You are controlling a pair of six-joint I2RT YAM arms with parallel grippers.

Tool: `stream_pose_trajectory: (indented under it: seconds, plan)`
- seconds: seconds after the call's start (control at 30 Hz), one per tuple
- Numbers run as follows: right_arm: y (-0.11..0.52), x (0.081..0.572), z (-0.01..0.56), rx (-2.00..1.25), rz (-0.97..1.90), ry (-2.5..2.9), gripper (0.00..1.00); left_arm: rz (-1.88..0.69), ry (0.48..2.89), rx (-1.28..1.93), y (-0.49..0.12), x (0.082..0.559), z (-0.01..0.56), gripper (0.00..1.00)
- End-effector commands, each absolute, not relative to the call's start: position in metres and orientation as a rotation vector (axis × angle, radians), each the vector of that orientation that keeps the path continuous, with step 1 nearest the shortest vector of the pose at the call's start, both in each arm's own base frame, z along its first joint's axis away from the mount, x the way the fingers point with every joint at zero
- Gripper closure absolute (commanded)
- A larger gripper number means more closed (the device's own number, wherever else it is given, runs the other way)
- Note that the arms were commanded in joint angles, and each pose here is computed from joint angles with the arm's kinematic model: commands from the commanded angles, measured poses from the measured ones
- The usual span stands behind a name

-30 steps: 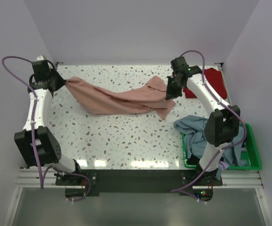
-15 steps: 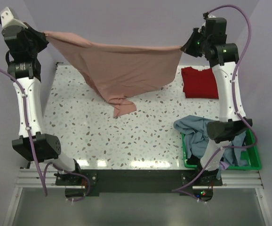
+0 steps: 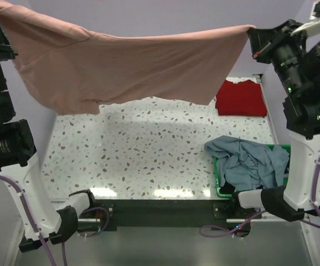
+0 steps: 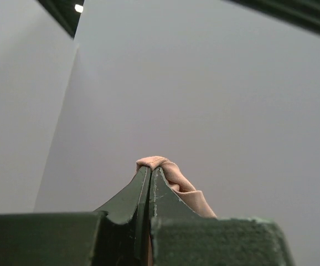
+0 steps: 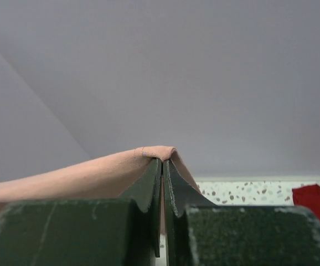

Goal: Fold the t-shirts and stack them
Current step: Flatten the tshirt out

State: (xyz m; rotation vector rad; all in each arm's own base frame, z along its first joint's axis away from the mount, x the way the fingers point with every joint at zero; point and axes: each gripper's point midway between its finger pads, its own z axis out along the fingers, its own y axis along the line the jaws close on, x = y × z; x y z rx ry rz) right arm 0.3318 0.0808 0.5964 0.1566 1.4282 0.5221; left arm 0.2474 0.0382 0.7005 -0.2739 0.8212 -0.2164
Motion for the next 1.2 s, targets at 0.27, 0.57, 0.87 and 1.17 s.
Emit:
stream_pose_trajectory:
  seconds: [0.27,0.57,0.87,1.17]
  plan:
    - [0.087,0.396,0.550,0.254,0.543,1.512,1.00,-0.424,0.911,-0.187,0.025,0.341,0.675,1.00]
    - [0.101,0.497,0.384,0.289,0.425,1.924,1.00,-0.535,1.462,-0.195,0.002,0.513,0.503,1.00]
    - [0.099,0.505,0.390,0.268,0.388,1.920,1.00,-0.482,1.504,-0.243,0.020,0.517,0.491,1.00]
    - [0.093,0.454,0.469,0.250,0.447,1.730,1.00,-0.532,1.249,-0.061,-0.004,0.433,0.596,1.00]
